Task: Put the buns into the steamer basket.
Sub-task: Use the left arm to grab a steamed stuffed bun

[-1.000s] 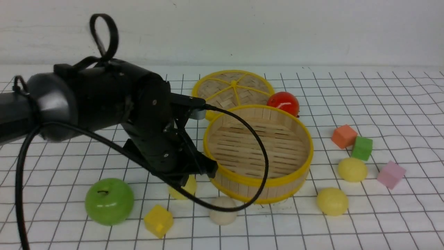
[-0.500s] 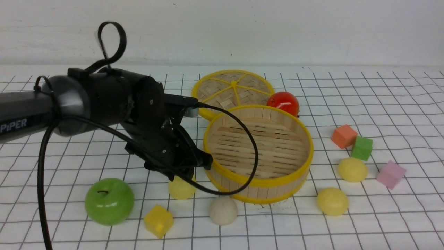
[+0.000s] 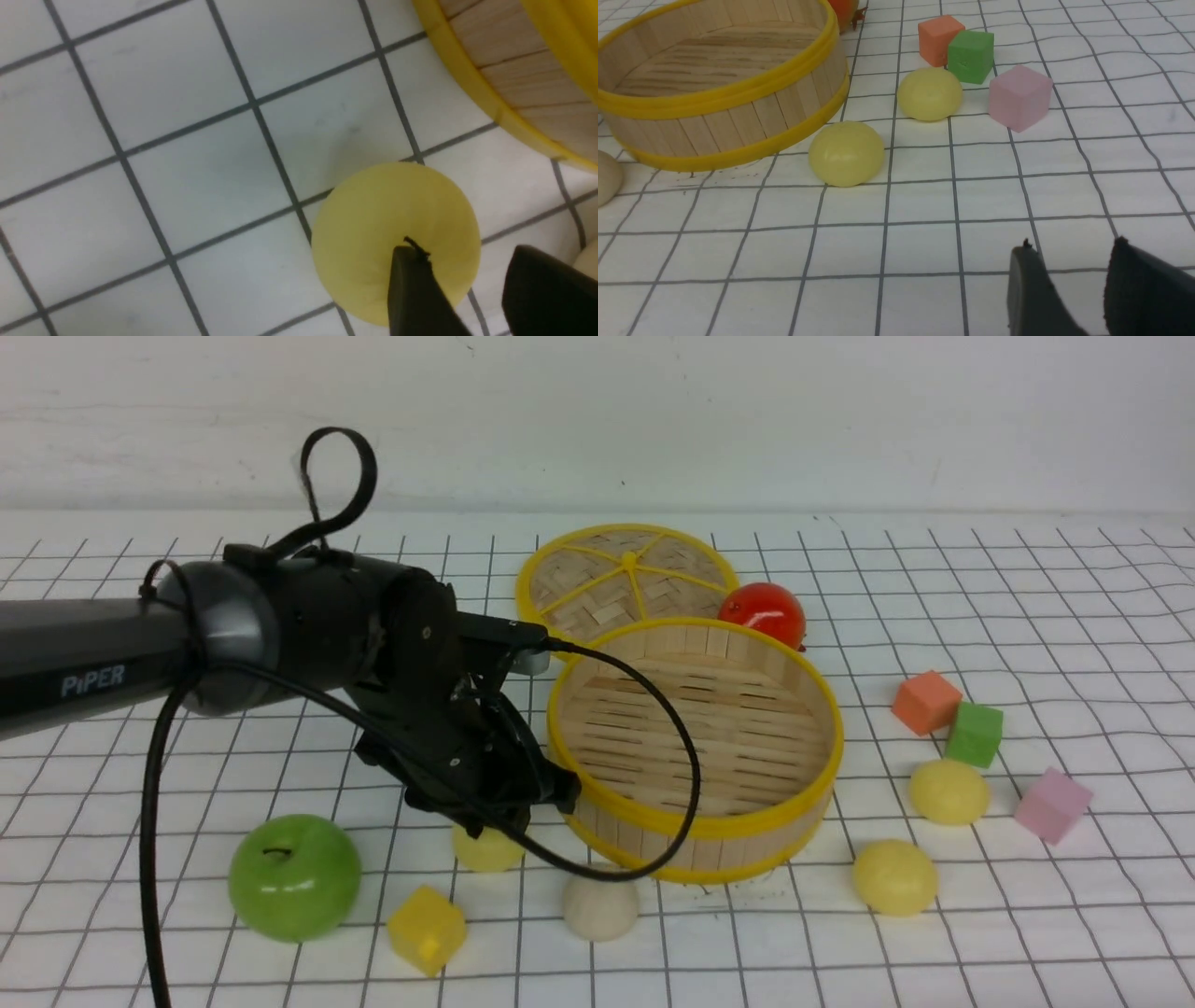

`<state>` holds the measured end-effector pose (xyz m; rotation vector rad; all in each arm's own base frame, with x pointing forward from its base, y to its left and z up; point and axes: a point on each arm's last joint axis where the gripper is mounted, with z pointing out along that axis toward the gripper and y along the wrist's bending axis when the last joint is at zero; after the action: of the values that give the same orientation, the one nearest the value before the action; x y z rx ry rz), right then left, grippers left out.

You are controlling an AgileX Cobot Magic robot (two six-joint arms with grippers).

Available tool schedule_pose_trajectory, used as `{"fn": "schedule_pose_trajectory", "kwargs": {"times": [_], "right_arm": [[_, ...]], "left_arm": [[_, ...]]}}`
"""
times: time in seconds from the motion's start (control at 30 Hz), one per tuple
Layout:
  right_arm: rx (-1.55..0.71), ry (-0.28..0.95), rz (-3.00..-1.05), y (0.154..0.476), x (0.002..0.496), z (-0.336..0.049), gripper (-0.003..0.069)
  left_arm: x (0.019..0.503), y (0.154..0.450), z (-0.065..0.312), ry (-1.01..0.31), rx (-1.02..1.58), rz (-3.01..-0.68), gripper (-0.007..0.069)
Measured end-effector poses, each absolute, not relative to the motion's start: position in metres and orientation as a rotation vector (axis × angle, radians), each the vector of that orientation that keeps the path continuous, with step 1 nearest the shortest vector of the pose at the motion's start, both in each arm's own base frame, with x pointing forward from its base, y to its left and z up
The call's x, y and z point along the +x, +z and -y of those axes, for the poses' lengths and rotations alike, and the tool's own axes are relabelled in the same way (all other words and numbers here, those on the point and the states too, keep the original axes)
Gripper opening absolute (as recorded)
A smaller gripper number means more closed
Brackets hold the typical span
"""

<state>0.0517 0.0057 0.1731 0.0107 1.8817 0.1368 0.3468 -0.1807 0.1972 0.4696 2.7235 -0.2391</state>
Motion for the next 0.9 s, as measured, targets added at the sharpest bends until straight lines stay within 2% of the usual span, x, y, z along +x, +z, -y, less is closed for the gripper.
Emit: {"fn": "schedule_pose_trajectory", "kwargs": {"times": [0.13,0.27,0.5,0.73,0.8,0.9], "right_arm": [[0.011,0.137,-1.882,0.173,0.052,-0.006,0.0239],[0.011,0.137,-1.882,0.173,0.052,-0.006,0.0239],[0.011,0.137,-1.882,0.173,0.052,-0.006,0.0239],[0.011,0.137,-1.882,0.173,0.052,-0.006,0.0239],[0.011,0.137,-1.882,0.173,0.052,-0.006,0.0239],[0.011,0.137,-1.882,0.173,0.052,-0.006,0.0239]], "left_arm": [[0.343,0.210,0.179,-0.241,0.474,-2.710,0.0246],[0.343,0.210,0.178,-0.221,0.491,-2.700,0.0244],[0.352,0.188,0.180,-0.178,0.521,-2.703,0.0244],[0.357,0.179,0.180,-0.153,0.544,-2.683,0.0233],[0.357,0.180,0.180,-0.154,0.543,-2.679,0.0200],[0.358,0.181,0.181,-0.156,0.542,-2.672,0.0070]]}}
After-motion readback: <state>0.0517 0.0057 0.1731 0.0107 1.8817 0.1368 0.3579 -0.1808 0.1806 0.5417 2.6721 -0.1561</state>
